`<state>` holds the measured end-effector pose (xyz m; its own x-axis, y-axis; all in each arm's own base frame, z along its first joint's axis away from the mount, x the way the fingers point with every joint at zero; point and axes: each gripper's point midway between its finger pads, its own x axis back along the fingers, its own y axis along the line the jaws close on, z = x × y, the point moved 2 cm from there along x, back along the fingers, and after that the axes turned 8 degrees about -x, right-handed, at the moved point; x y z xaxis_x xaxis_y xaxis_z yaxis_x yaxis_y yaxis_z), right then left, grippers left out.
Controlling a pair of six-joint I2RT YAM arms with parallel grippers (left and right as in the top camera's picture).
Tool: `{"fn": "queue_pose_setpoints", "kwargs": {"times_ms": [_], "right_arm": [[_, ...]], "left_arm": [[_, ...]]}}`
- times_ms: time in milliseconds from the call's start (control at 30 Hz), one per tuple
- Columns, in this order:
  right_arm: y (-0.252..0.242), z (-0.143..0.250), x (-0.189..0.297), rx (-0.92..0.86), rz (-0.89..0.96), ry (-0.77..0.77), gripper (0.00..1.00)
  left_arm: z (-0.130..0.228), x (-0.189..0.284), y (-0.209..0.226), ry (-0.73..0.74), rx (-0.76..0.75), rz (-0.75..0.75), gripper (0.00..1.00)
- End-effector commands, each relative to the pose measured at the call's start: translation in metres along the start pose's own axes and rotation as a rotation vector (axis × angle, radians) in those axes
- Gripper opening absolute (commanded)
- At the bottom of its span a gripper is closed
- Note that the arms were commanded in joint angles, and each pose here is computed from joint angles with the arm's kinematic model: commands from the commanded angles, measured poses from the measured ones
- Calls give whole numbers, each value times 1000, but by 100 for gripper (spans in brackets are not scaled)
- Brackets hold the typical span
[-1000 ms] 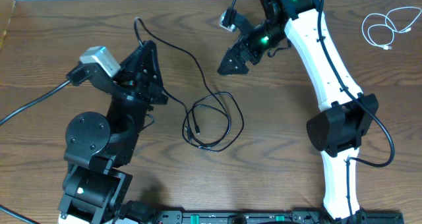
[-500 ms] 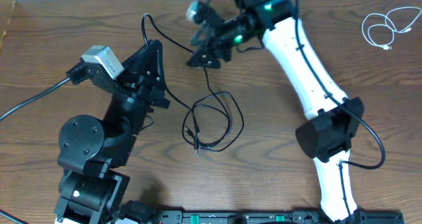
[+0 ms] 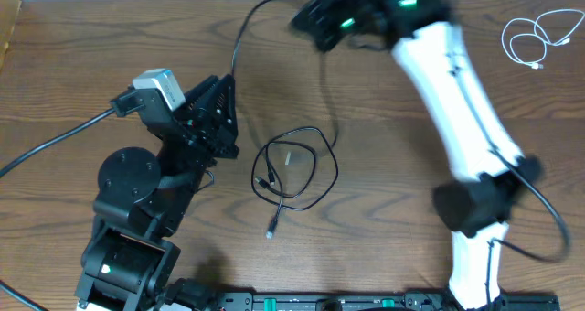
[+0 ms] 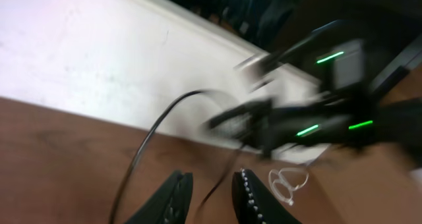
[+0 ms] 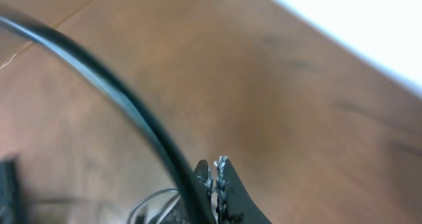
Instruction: Untangle cables
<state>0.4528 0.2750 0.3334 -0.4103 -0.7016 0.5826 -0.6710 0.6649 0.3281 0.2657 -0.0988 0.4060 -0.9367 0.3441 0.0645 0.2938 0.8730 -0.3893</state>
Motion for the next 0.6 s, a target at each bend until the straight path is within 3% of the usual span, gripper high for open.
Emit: {"fn": "queue_pose_setpoints", "kwargs": {"times_ms": [0,233,567], "right_arm": [[-10,-47,120,-101,236,-254,1],[-45,-51,285,-239,452,-539,1],[-153,16,373,-506,774,-533,1]], "left_arm": [[1,0,3,24,1,-26,35],[29,-10,15,146,-1,-78,46],[51,-22,24,237,-2,-116,47]]}}
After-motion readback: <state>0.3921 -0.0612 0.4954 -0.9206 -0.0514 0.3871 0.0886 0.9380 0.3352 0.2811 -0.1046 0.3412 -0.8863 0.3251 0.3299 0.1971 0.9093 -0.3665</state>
